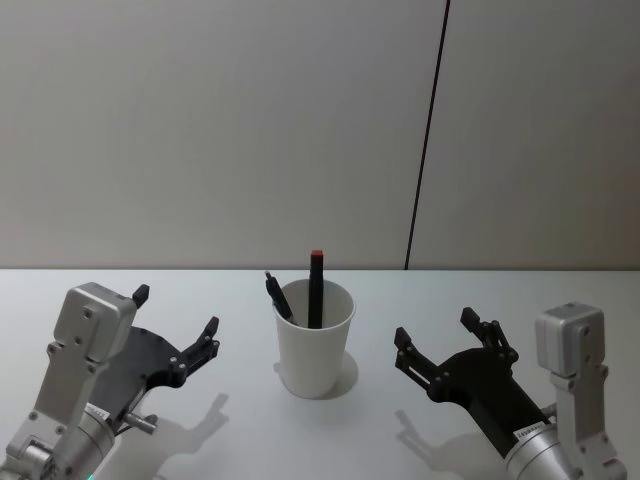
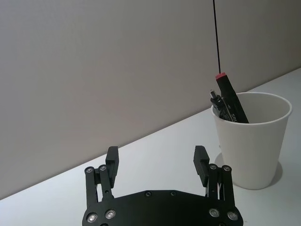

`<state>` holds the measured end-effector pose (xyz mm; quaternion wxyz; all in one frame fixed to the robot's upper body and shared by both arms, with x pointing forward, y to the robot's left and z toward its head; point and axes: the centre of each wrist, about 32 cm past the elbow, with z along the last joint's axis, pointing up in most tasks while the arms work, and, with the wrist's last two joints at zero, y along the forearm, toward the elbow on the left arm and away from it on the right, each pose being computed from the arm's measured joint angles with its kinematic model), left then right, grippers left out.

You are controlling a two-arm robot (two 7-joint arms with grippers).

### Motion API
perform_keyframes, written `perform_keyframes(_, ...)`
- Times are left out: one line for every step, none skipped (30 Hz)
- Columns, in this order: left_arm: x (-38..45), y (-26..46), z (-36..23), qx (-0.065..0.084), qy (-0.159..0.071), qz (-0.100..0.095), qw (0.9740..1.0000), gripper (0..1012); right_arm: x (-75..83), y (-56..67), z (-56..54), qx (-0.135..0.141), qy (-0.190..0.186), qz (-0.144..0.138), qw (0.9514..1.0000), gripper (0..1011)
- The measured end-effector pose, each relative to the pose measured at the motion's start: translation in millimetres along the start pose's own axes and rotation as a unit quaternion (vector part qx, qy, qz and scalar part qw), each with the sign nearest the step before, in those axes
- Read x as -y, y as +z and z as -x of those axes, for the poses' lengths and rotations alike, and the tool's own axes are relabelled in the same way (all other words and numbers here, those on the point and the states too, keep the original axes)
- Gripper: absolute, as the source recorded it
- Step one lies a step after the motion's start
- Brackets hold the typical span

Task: Place the pen into the pen holder.

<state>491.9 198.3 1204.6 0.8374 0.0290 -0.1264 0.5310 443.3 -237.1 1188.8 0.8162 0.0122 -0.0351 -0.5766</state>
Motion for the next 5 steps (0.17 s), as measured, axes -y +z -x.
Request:
perform_keyframes(0.0,0.0,0.0,0.0,0.0,0.0,1.0,1002,0.0,0.0,0.0,0.0,0.0,0.0,1.0,1001)
perform_keyframes(0.0,0.0,0.0,0.0,0.0,0.0,1.0,1002,0.0,0.0,0.0,0.0,0.0,0.0,1.0,1001)
perform_keyframes(0.0,0.0,0.0,0.0,0.0,0.0,1.0,1002,0.0,0.0,0.0,0.0,0.0,0.0,1.0,1001)
perform_keyframes(0.0,0.0,0.0,0.0,0.0,0.0,1.0,1002,0.0,0.0,0.0,0.0,0.0,0.0,1.0,1001)
perform_keyframes(0.0,-0.1,0.0,0.0,0.0,0.0,1.0,1002,0.0,0.0,0.0,0.0,0.0,0.0,1.0,1001)
